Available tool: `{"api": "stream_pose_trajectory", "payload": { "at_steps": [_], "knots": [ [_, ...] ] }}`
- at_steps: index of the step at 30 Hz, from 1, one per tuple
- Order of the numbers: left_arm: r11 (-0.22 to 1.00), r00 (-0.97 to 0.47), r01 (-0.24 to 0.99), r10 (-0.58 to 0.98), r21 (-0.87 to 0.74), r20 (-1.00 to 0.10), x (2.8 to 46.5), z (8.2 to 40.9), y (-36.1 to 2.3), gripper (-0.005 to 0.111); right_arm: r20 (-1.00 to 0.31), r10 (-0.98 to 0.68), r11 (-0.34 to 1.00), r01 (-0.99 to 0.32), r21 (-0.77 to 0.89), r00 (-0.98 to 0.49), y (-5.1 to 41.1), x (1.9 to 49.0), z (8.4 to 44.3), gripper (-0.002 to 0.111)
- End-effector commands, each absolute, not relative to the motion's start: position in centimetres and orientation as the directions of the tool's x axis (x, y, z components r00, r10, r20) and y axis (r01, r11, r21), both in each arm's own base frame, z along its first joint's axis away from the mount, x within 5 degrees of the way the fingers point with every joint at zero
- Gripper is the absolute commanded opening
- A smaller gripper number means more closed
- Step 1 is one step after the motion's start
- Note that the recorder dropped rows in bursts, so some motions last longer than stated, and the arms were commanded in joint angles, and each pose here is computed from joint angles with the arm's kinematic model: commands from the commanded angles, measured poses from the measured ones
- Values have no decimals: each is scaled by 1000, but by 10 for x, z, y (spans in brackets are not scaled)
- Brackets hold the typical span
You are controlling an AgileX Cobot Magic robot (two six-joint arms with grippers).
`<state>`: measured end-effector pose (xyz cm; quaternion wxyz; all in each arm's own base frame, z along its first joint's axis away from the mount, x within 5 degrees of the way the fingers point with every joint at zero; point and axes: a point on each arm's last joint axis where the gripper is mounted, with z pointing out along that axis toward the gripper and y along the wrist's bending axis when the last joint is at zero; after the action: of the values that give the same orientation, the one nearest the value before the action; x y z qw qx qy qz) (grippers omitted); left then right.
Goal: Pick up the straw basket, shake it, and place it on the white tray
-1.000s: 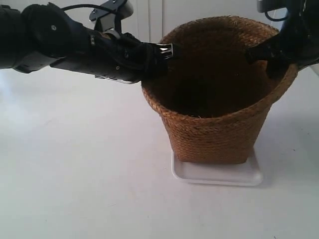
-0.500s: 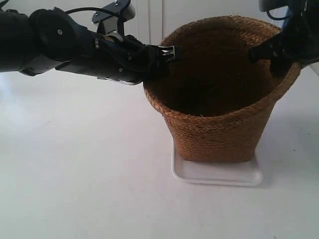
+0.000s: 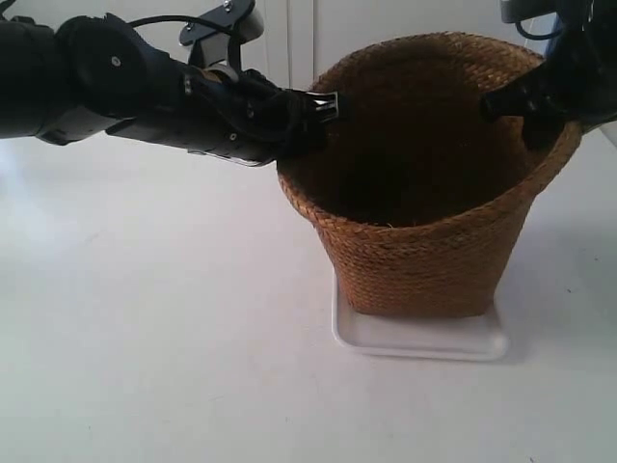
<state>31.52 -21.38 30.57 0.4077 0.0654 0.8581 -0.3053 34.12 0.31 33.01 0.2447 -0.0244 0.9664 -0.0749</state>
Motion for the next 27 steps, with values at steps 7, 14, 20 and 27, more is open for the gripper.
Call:
{"api": "stream_pose_trajectory", "payload": {
  "at_steps": [7,14,20,27],
  "knots": [
    [804,-650,405,-82,-436,-755,310,311,-215,37,-469,-104,978,-5,-208,-877,-5,341,331,25],
    [802,-664,407,-69,-437,-744,309,310,-215,38,-466,-97,980,-4,-197,-880,-4,341,330,48],
    [808,-656,417,-51,-417,-753,309,310,-215,38,-458,-96,980,-4,-198,-884,-4,340,330,55],
    [813,-639,423,-46,-401,-768,310,310,-214,53,-467,-87,981,5,-192,-880,-4,341,330,64]
  ]
}}
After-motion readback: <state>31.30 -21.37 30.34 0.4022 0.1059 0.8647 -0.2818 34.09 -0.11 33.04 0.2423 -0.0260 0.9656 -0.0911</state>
